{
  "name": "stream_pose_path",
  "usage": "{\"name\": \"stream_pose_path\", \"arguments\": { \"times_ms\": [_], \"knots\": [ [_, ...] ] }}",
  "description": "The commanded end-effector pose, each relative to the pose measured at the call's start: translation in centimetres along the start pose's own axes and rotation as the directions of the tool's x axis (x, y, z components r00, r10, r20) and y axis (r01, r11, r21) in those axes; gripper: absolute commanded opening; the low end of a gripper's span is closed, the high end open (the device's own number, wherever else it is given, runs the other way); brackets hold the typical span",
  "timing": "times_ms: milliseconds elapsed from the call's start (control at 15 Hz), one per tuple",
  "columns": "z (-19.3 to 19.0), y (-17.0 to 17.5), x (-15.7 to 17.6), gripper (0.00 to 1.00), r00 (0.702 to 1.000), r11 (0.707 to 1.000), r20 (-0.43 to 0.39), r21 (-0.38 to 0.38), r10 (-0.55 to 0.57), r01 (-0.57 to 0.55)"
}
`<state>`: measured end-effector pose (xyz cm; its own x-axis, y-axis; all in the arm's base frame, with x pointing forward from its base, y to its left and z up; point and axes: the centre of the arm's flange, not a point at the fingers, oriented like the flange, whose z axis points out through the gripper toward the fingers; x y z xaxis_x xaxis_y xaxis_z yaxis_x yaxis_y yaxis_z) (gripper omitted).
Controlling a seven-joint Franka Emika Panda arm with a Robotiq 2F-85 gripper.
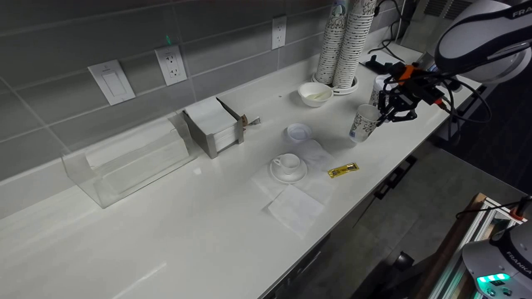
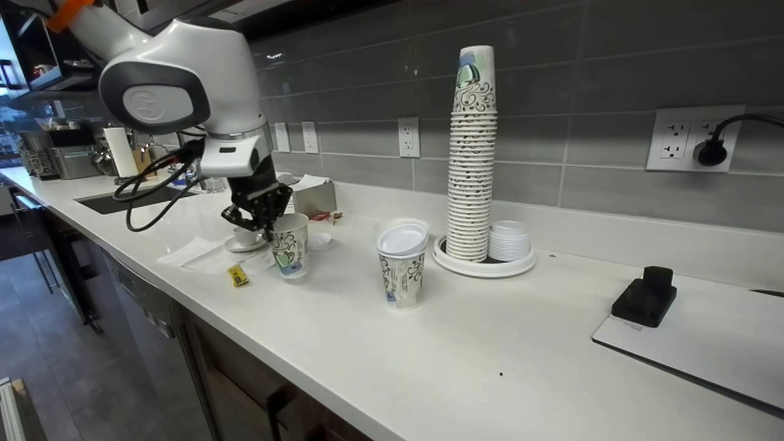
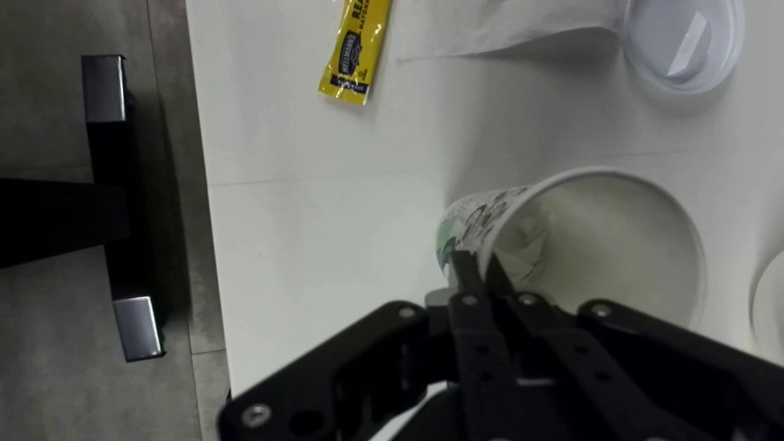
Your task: Pick up the white paper cup and move it to the right of the kitchen counter
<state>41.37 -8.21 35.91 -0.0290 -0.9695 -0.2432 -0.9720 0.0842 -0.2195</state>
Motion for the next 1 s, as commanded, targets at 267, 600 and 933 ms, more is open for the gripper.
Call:
{"name": "stream_pose_path", "arguments": {
  "times_ms": [267, 600, 933],
  "knots": [
    [2.0, -1.2, -1.2, 0.01, 0.994, 0.989, -0.047, -0.103, 0.1, -0.104],
    [2.3, -1.5, -1.6, 0.29, 0.989, 0.98, -0.062, -0.14, 0.135, -0.143],
    [-1.5, -0.1, -5.1, 0.62, 0.986, 0.974, -0.099, -0.173, 0.132, -0.148]
  ]
}}
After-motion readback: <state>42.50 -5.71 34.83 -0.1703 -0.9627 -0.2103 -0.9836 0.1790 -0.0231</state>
